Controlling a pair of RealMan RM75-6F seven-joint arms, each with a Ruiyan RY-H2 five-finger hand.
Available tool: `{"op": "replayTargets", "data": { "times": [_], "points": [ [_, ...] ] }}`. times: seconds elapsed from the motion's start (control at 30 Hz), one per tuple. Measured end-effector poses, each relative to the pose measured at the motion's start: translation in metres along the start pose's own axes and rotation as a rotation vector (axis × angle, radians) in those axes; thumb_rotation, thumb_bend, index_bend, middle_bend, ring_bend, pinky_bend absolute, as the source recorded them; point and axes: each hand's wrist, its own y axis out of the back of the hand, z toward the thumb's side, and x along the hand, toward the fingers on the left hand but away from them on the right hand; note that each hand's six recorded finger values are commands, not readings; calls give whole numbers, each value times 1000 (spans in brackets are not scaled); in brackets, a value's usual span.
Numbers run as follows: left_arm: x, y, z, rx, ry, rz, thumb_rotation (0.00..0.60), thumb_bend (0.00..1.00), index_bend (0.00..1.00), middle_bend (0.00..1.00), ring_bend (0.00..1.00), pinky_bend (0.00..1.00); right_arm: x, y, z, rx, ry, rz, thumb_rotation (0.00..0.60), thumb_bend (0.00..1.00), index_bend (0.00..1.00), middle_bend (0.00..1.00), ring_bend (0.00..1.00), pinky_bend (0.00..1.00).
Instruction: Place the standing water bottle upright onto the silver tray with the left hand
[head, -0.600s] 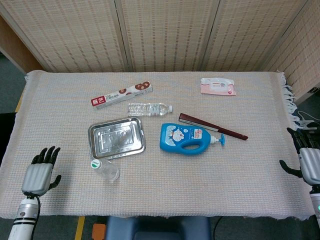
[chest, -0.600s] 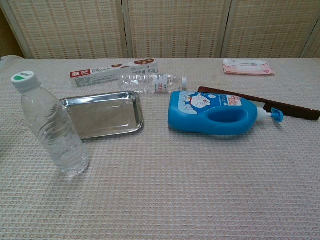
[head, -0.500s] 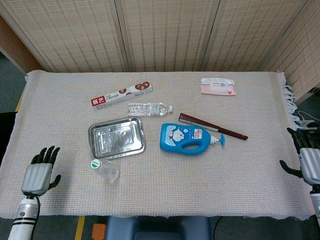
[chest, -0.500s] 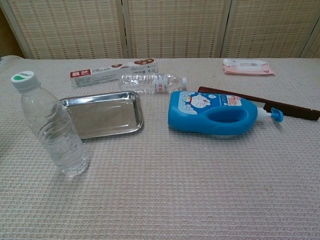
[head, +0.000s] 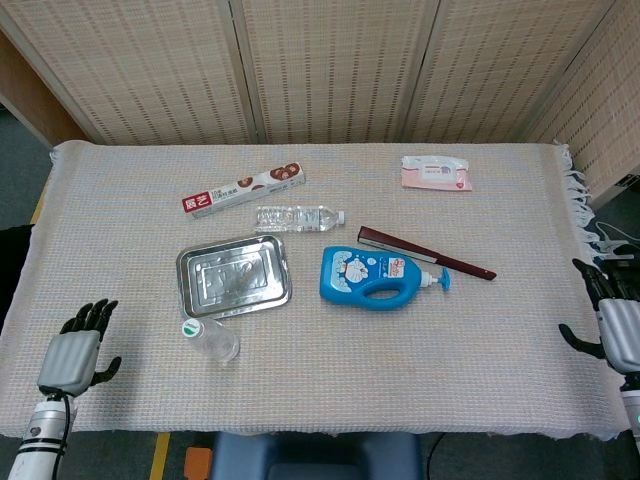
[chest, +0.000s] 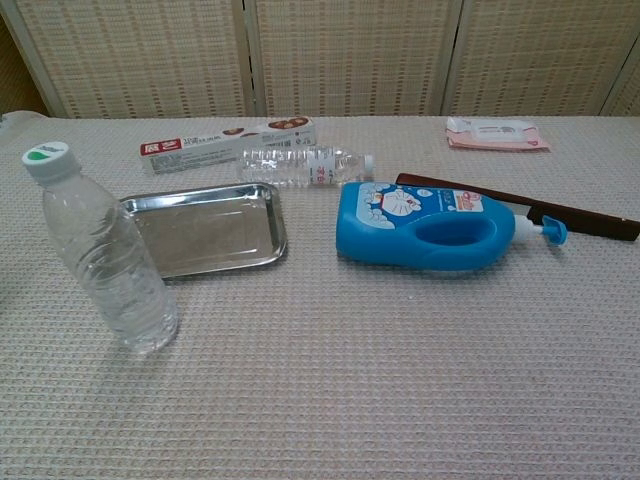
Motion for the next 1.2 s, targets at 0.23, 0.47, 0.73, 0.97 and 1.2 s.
{"op": "replayTargets", "data": {
  "times": [0.23,0.47,0.73,0.97,1.2],
  "points": [
    [-3,6,9,-252,-43,-109,600,329,0,0,0,174,2,0,2,-5,18,8,600,190,40,110,0,180],
    [-1,9,20,-592,-70,-154,600,330,0,0,0,171,1,-1,2,-10,22,13,600,190,40,111,0,180],
    [1,7,37,-807,-147,-120,600,329,0,0,0,164,1,-4,3,-1,27,24,600,189,40,110,0,180],
    [-11,-5,50,-837,-159,-127,600,328,0,0,0,160,1,-5,4,0,30,35,600,190,40,110,0,180],
    [-11,-19,65,-870,-174,-127,600,330,0,0,0,159,2,-4,3,-5,26,33,600,189,40,111,0,180]
  ]
}}
